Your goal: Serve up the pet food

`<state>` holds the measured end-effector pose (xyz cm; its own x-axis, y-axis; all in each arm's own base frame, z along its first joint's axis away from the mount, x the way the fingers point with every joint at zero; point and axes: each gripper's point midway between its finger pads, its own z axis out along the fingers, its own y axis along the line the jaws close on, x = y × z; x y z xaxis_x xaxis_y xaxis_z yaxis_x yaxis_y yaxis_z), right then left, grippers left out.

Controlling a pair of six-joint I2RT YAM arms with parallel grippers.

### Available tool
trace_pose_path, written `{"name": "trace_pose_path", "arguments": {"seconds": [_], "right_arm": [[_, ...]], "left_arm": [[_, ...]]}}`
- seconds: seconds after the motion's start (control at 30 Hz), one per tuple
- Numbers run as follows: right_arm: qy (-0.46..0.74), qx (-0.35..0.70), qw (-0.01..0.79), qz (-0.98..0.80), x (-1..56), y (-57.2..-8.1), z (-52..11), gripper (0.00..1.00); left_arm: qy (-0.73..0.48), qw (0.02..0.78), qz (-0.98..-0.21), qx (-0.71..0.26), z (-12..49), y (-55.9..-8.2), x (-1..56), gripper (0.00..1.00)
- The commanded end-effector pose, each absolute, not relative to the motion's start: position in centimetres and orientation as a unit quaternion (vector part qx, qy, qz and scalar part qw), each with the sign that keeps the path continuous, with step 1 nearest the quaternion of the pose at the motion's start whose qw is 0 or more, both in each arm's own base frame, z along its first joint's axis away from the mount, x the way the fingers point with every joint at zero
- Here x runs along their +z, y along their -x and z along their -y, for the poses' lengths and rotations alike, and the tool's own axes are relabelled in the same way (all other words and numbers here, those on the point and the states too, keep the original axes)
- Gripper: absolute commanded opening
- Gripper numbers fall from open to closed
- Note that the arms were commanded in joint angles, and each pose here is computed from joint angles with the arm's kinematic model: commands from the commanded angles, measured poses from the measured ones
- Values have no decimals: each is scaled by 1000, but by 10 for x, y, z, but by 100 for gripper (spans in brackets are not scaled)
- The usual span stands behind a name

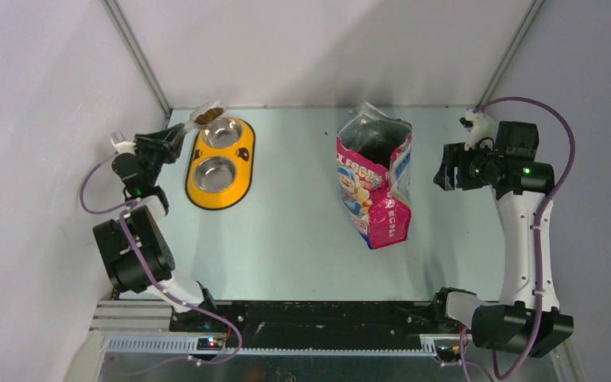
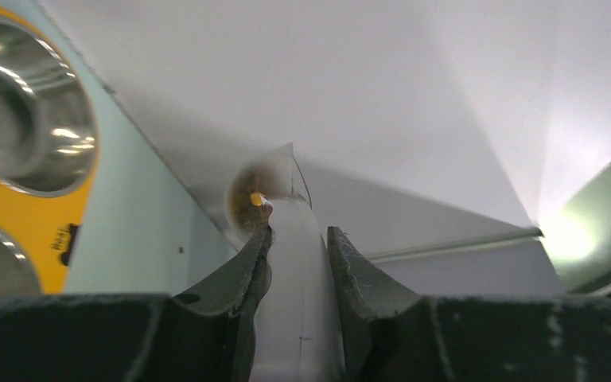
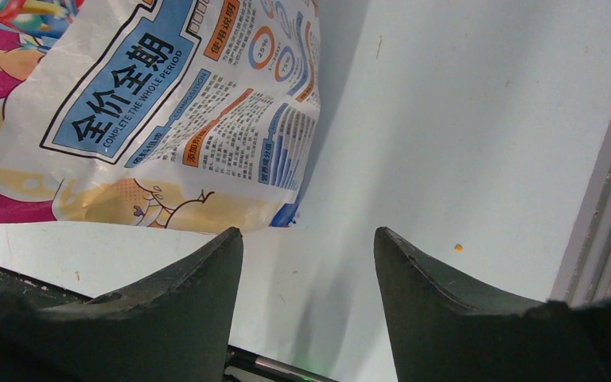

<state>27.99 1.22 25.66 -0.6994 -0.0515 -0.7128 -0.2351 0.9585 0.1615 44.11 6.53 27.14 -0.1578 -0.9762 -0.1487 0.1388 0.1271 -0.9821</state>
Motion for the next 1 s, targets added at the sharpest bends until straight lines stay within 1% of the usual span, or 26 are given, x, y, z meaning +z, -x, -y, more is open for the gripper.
{"name": "trace_pose_path", "arguments": {"seconds": [0.0,0.2,0.5,0.57,0.67,0.77,0.87,0.97], "right_arm": [[87,121,406,-902,269,-283,-13,65],[86,122,408,-901,269,-280,-14,65],[85,121,408,-901,268,-278,-14,65],[84,122,406,-902,266,-277,-15,65],[82,125,405,-902,264,-276,-16,65],[83,122,404,-903,264,-275,-15,65],[83,120,404,-903,263,-273,-14,65],[84,120,403,-904,260,-271,-15,65]], "left_arm": [[383,574,-550,-471,-86,-436,270,0],[417,576,-568,-415,-106,-439,243,0],[455,550,-597,-367,-122,-455,208,0],[453,559,-603,-346,-129,-461,210,0],[448,550,-618,-339,-129,-473,204,0],[436,544,-642,-318,-126,-487,201,0],[425,517,-679,-301,-115,-498,186,0],[408,521,-700,-269,-113,-507,186,0]]}}
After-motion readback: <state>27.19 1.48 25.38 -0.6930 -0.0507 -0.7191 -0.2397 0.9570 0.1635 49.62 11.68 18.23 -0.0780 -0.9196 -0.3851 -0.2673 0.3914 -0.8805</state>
